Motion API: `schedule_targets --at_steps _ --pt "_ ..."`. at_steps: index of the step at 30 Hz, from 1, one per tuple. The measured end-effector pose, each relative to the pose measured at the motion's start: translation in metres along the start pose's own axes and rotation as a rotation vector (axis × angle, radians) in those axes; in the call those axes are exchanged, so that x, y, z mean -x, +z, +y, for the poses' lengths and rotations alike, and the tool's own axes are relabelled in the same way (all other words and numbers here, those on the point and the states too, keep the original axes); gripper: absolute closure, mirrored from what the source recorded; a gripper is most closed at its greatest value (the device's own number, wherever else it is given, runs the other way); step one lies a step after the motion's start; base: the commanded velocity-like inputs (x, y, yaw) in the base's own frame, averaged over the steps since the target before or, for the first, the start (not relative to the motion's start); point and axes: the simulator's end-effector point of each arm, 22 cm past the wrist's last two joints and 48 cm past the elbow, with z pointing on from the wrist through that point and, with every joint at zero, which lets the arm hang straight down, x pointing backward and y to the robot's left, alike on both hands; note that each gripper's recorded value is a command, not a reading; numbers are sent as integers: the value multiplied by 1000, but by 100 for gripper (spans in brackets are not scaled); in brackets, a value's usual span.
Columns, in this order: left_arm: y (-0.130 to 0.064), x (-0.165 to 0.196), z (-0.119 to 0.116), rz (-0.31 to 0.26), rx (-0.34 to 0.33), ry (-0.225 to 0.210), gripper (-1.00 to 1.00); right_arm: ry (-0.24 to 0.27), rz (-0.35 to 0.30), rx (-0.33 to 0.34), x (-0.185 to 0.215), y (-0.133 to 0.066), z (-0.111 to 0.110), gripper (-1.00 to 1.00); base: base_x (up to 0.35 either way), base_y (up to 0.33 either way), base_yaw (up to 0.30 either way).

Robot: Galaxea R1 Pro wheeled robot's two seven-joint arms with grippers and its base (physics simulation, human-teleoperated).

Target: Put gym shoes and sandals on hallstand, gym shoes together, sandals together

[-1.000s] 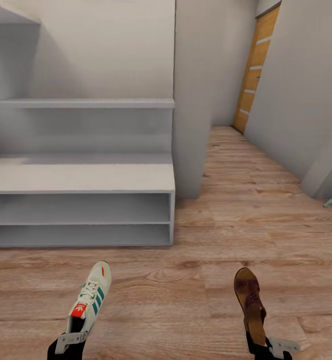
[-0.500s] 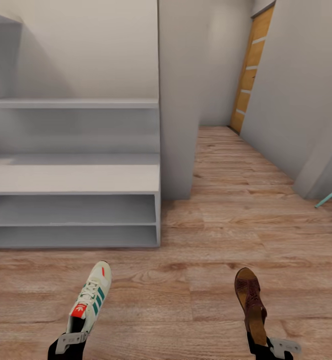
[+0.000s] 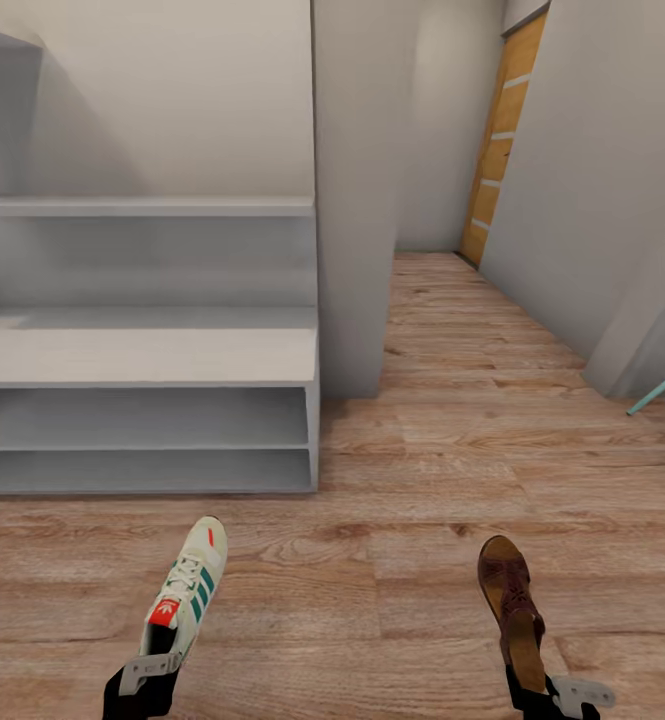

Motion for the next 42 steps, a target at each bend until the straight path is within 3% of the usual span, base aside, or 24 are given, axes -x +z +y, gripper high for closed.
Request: schedule_targets --at_steps 4,9,13,17,19,22,24,28,34,42 --pt "19 28 1 17 0 -12 100 -11 -2 -8 2 0 -10 100 0 0 0" --pt "47 68 0 81 -2 -40 100 -16 -3 -9 3 0 -12 100 0 0 0" --pt "67 112 -5 101 -10 -56 100 -17 -2 -9 2 0 -13 100 0 0 0" --pt "89 182 -16 109 -29 -78 100 -17 -2 -9 2 0 -13 100 0 0 0" --pt "92 195 -17 131 -32 -84 100 -17 -1 -9 2 0 -13 100 0 0 0" --pt "97 224 -16 146 -19 -96 100 -17 -2 -9 2 0 -13 100 0 0 0" --pt "100 247 -1 162 49 -100 100 -16 -2 -11 3 0 -13 100 0 0 0" --pt "98 248 9 208 109 -103 100 -17 -2 -13 2 0 -14 100 0 0 0" --pt "94 245 30 223 209 -93 100 -16 -4 -14 4 0 -15 100 0 0 0" --pt "93 244 37 214 231 -88 100 -13 -8 -17 5 1 -15 100 0 0 0"
